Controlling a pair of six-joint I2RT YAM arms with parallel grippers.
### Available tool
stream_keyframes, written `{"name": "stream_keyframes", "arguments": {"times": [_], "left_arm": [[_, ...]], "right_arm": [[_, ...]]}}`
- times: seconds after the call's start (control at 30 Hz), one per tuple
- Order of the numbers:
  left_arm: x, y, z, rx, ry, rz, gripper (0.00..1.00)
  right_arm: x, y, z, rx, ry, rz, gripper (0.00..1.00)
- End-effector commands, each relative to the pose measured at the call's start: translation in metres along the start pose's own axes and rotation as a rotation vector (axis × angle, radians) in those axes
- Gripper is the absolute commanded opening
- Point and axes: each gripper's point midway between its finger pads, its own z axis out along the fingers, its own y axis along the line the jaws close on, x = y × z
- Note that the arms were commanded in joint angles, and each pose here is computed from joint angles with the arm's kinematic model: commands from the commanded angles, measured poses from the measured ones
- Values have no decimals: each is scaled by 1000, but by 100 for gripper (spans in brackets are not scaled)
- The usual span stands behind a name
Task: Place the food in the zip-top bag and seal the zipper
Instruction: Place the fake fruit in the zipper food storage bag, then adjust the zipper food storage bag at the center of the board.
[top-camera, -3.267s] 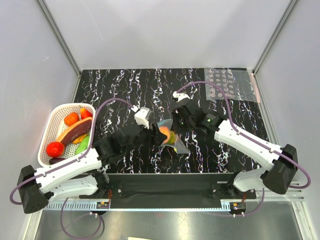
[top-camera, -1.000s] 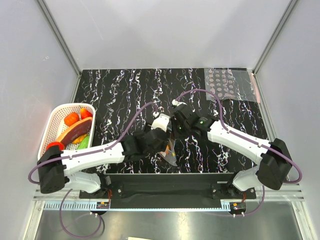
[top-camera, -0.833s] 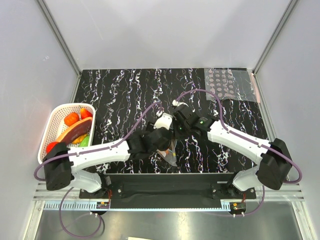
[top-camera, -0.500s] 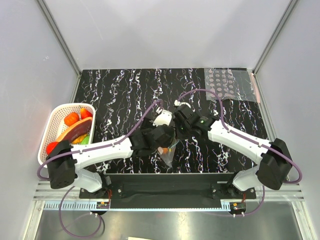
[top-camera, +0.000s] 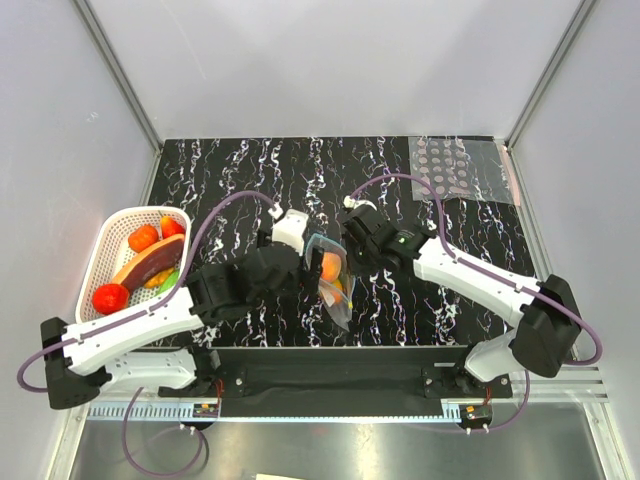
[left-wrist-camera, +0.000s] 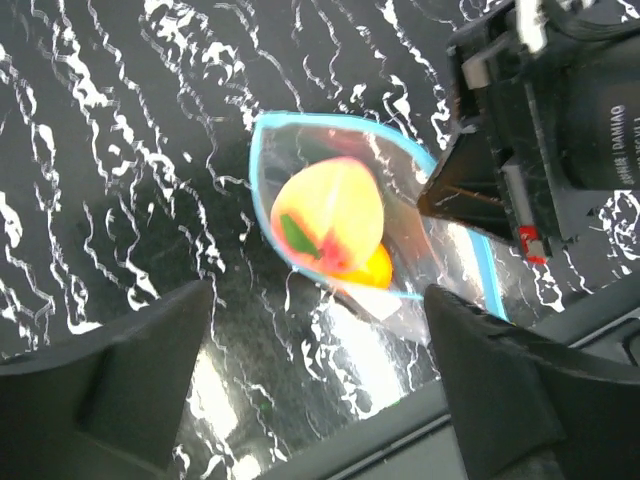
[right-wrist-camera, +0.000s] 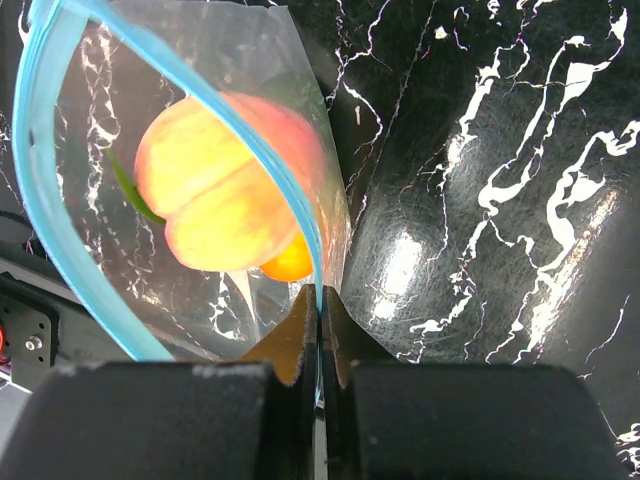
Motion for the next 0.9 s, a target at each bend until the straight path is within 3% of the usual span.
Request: {"name": "stream_keyframes", "arguments": {"times": [0.0, 0.1, 0.23, 0.5, 0.7, 0.73, 0.83, 0.87], "left_arm": [[16, 21, 2, -69, 82, -33, 82], [29, 33, 18, -59, 111, -99, 71], [21, 25, 29, 64, 65, -210, 69], [-5, 3, 42, 152, 26, -247, 72], [11, -13, 73, 185, 91, -251, 59], [11, -16, 76, 194, 88, -260, 55], [5, -25, 81, 235, 69, -285, 24], [-1, -29, 80, 250, 63, -290, 7]], "right_arm": [[-19, 15, -5, -46, -52, -18, 0], [-20, 15, -6, -45, -53, -22, 0], [-19, 16, -7, -49, -50, -21, 0], [-20, 19, -10, -65, -51, -30, 0], [-23, 25, -10, -90, -54, -38, 0], [-23, 26, -11, -99, -57, -39, 0], [-21, 35, -11, -139, -51, -54, 0], [-19, 38, -11, -147, -45, -60, 0]]}}
